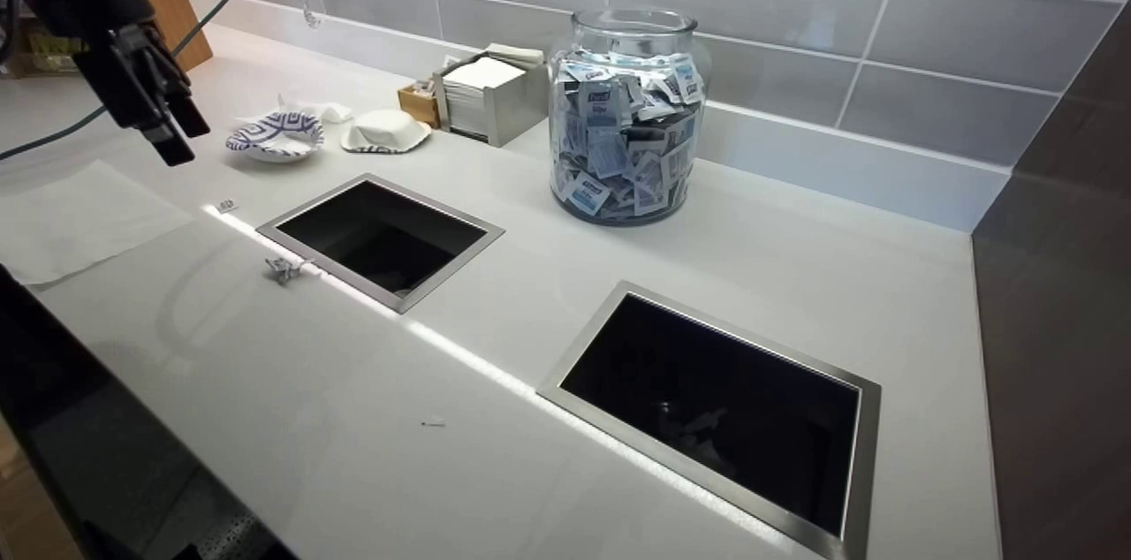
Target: Put the piece of paper in the left bin
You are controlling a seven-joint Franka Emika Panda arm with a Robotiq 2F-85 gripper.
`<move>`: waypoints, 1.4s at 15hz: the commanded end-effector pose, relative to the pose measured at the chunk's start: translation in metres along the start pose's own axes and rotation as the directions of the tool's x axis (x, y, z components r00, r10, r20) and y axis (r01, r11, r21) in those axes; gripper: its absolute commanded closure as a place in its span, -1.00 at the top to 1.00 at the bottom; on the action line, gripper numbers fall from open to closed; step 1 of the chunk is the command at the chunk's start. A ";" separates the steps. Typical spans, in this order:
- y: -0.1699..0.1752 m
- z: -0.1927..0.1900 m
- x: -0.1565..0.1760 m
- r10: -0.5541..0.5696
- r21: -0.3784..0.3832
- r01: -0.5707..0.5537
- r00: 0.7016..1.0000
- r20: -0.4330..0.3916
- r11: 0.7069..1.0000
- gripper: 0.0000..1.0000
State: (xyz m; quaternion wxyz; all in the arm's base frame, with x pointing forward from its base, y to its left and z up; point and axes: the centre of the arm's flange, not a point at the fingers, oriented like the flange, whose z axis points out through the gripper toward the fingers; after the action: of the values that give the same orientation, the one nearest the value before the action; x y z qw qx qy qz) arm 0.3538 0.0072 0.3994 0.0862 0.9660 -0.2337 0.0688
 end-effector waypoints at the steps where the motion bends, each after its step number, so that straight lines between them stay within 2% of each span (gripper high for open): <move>1: 0.017 0.043 0.016 0.072 0.010 -0.072 0.996 0.052 0.997 1.00; 3: 0.022 0.059 0.022 0.088 0.021 -0.090 0.994 0.062 0.996 1.00; 6: 0.018 0.081 0.026 0.051 0.082 -0.058 0.996 0.078 0.995 1.00; 10: 0.011 0.107 0.026 0.056 0.110 -0.074 0.985 0.161 0.991 1.00; 16: 0.006 0.139 0.020 0.067 0.061 -0.083 0.971 0.231 0.995 1.00; 19: 0.005 0.149 0.019 0.064 0.050 -0.077 0.969 0.238 0.996 1.00; 21: 0.006 0.152 0.021 0.062 0.053 -0.075 0.977 0.205 0.996 1.00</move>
State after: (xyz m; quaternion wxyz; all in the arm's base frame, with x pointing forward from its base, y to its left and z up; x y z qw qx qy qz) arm 0.3790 -0.0345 0.2666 0.0249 0.9615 -0.2712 -0.0373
